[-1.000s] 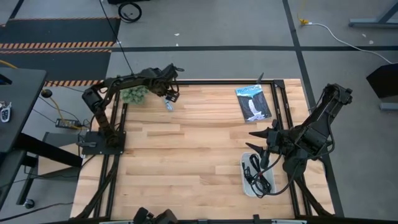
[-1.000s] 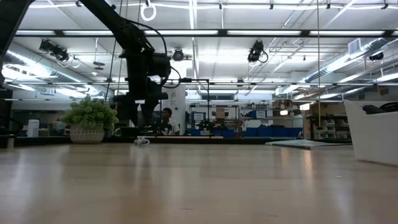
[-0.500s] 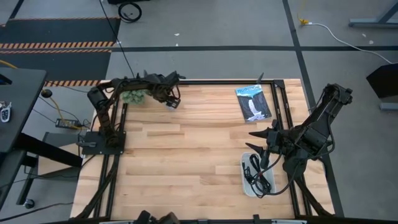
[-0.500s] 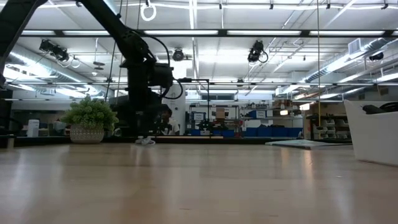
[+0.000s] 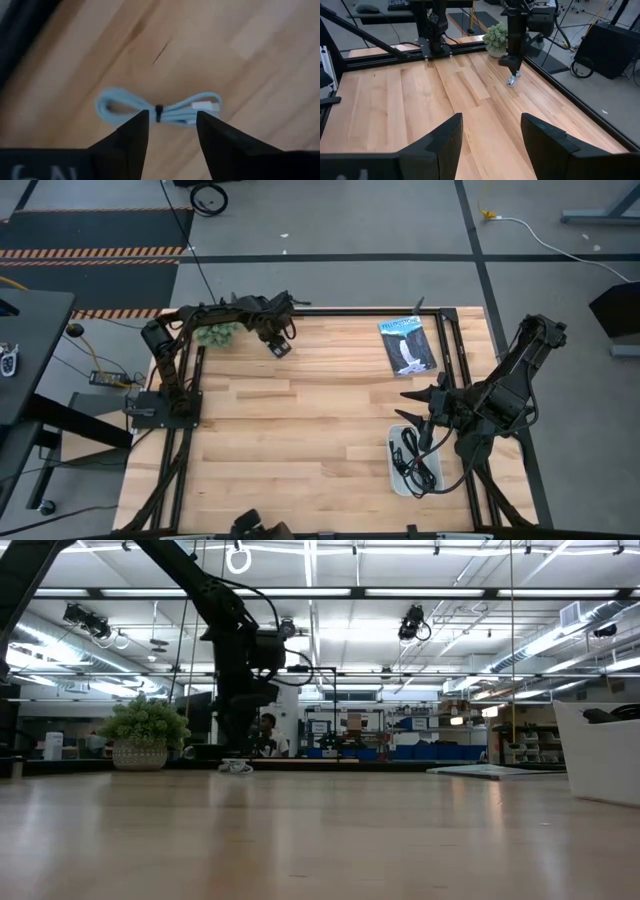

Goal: Pick and place USB-C Cables
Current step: Put the light blue charger cable into the white bin

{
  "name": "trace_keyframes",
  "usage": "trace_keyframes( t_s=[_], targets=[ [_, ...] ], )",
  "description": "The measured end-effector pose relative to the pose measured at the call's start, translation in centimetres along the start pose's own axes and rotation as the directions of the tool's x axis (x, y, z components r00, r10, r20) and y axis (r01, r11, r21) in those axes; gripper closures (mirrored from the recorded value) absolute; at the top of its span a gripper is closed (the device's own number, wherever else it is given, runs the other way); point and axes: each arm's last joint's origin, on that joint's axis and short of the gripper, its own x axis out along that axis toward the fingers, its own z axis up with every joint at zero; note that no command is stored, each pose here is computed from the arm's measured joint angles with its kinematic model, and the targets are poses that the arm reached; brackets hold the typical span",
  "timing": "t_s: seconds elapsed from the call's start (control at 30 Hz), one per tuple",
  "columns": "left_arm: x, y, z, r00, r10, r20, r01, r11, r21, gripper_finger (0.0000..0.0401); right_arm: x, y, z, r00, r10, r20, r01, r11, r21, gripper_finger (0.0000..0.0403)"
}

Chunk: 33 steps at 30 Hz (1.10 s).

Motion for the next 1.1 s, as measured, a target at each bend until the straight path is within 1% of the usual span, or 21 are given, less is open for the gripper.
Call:
trace_keyframes(
  t_s=[0.03,0.07,0.13,0.2,0.3,0.43,0.5,0.63,0.73,0.83,0.97,1.0,1.1],
  targets=[
    [-0.1,-0.1,0.1,1.0,0.012,0.006,-0.012,0.995,0.094,0.023,0.0,0.0,0.0,1.0,-0.002,0.002,0.002,1.0,0.0,0.0195],
    [-0.1,-0.3,0.1,1.0,0.027,0.007,-0.028,0.981,0.192,0.0232,0.0,0.0,0.0,1.0,-0.005,0.005,0.005,1.0,0.0,0.0195],
    [-0.1,-0.6,0.1,0.997,0.071,0.005,-0.068,0.929,0.363,0.0234,0.0,0.0,0.0,1.0,-0.011,0.011,0.011,1.0,0.0,0.0195],
    [-0.2,-1.0,0.1,0.993,0.117,0.011,-0.109,0.876,0.469,0.0234,0.0,0.0,0.0,1.0,-0.011,0.012,0.011,1.0,0.0,0.0195],
    [-0.3,-1.3,0.1,0.987,0.159,0.018,-0.141,0.809,0.571,0.0234,0.0,0.0,0.0,1.0,-0.014,0.015,0.014,1.0,0.001,0.0195],
    [-0.1,-1.3,0.1,0.987,0.161,0.014,-0.131,0.745,0.654,0.0234,0.0,0.0,0.1,1.0,-0.018,0.02,0.018,1.0,0.002,0.0195],
    [0.2,-1.3,0.0,0.988,0.157,-0.008,-0.108,0.716,0.69,0.0234,0.0,0.0,0.1,1.0,-0.017,0.02,0.017,1.0,0.004,0.0195],
    [1.6,-1.3,-0.3,0.985,0.159,-0.069,-0.052,0.653,0.756,0.0234,0.0,0.0,0.1,1.0,-0.017,0.021,0.016,1.0,0.007,0.0195],
    [2.6,-1.6,-0.4,0.979,0.183,-0.093,-0.038,0.604,0.796,0.0234,0.0,0.0,0.1,1.0,-0.016,0.021,0.016,1.0,0.008,0.0195],
    [2.8,-1.8,-0.4,0.977,0.19,-0.093,-0.031,0.565,0.825,0.0234,0.0,0.0,0.1,1.0,-0.017,0.021,0.016,1.0,0.008,0.0195],
    [2.8,-1.8,-0.2,0.979,0.19,-0.076,-0.035,0.521,0.853,0.0234,0.0,0.0,0.1,0.999,-0.023,0.027,0.023,1.0,0.007,0.0195],
    [2.8,-1.8,-0.2,0.978,0.197,-0.075,-0.033,0.499,0.866,0.0234,0.0,0.0,0.1,0.999,-0.024,0.028,0.024,1.0,0.007,0.0195],
    [2.8,-2.2,-0.2,0.974,0.215,-0.07,-0.026,0.415,0.91,0.0234,0.0,0.0,0.1,0.999,-0.024,0.028,0.024,1.0,0.007,0.0195]
  ],
)
